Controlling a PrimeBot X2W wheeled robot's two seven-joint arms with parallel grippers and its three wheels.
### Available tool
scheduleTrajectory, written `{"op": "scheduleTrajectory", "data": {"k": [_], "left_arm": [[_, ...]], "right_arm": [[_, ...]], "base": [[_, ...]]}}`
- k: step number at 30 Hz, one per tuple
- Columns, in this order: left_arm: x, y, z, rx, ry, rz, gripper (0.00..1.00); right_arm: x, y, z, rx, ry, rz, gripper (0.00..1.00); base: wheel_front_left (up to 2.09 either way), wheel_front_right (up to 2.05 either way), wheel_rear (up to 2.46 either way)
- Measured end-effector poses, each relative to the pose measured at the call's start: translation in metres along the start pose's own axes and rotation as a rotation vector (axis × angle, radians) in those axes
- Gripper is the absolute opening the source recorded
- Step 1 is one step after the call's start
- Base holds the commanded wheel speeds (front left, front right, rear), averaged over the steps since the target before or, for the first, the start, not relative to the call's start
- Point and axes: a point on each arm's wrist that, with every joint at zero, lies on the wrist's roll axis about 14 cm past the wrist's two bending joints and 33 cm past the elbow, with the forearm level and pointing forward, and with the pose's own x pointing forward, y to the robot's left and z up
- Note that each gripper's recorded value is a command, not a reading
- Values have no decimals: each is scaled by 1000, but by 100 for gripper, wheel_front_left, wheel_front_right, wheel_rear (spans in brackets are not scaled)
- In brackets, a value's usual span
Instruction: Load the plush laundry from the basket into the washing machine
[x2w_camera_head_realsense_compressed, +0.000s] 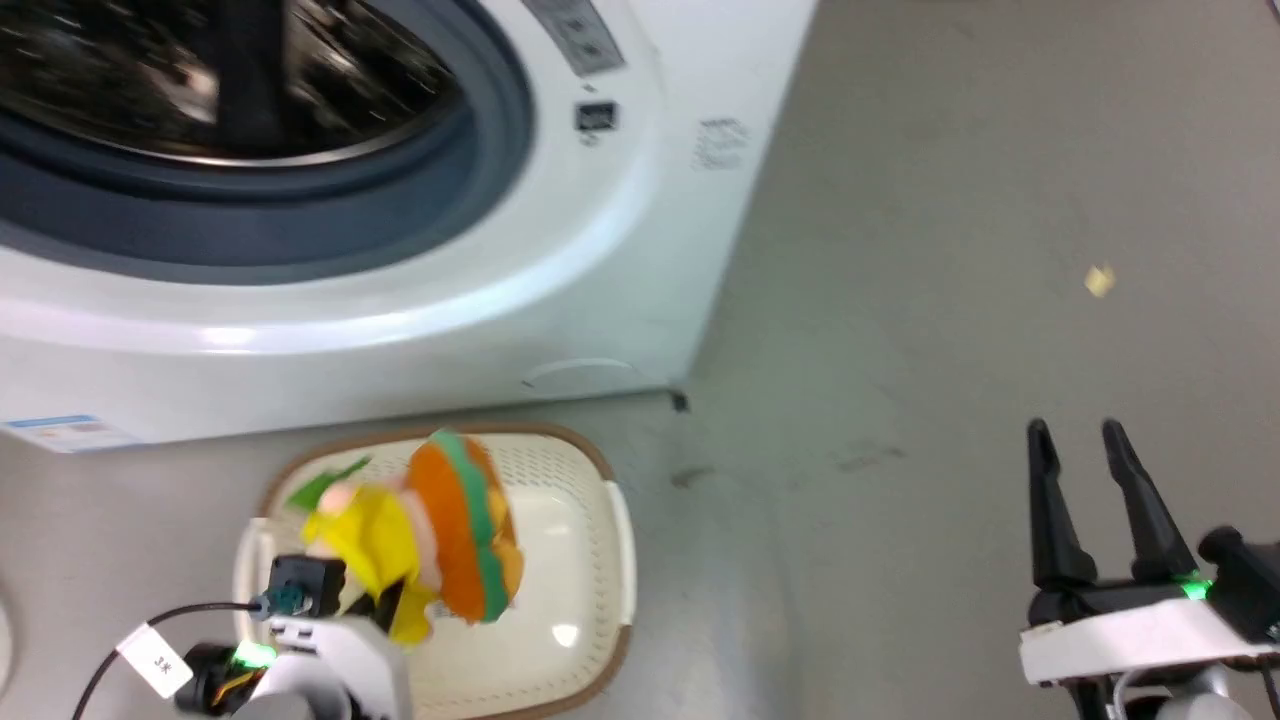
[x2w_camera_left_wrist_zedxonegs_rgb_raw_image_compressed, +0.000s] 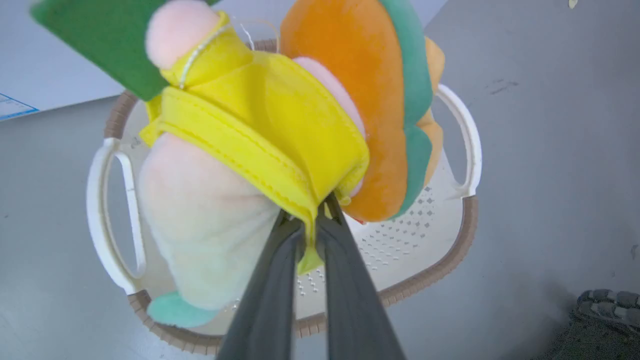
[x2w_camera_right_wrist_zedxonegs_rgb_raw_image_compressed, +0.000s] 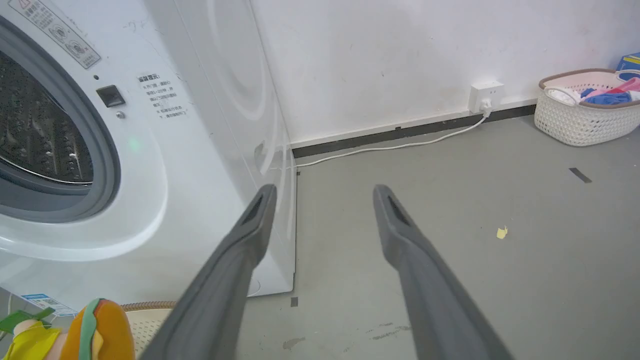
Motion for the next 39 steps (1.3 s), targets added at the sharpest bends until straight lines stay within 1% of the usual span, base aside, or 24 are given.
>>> {"op": "scheduleTrajectory", "data": {"k": [4, 12, 16, 19, 22, 28, 31, 34, 36, 39], "left_arm": [[-25, -3, 53, -34, -217, 22, 0], [-86, -3, 136, -108, -590, 97, 0], [-100, -5, 176, -93, -730, 92, 0], [-98, -2, 195, -62, -781, 86, 0], [-86, 7, 216, -8, -791, 71, 0], [-49, 47, 271, 105, -743, 89, 0], [-19, 61, 288, 146, -674, 84, 0], [12, 73, 297, 236, -592, 95, 0], [31, 82, 304, 277, -550, 113, 0], [59, 93, 312, 283, -492, 129, 0]], "right_arm": [[-2, 9, 6, 25, -21, 27, 100], [0, 28, 17, 47, -59, 87, 100], [1, 30, 9, 40, -34, 92, 100], [4, 28, 1, 33, -10, 83, 100], [11, 26, -6, 25, 8, 74, 100], [30, 19, -19, 23, 31, 48, 100], [36, 12, -32, 13, 63, 26, 100], [40, 3, -44, 11, 94, 0, 100], [43, -4, -49, 20, 104, -25, 100], [43, -14, -57, 27, 124, -57, 100]], "base": [[0, 0, 0], [0, 0, 0], [0, 0, 0], [0, 0, 0], [0, 0, 0], [0, 0, 0], [0, 0, 0], [0, 0, 0], [0, 0, 0], [0, 0, 0]]}}
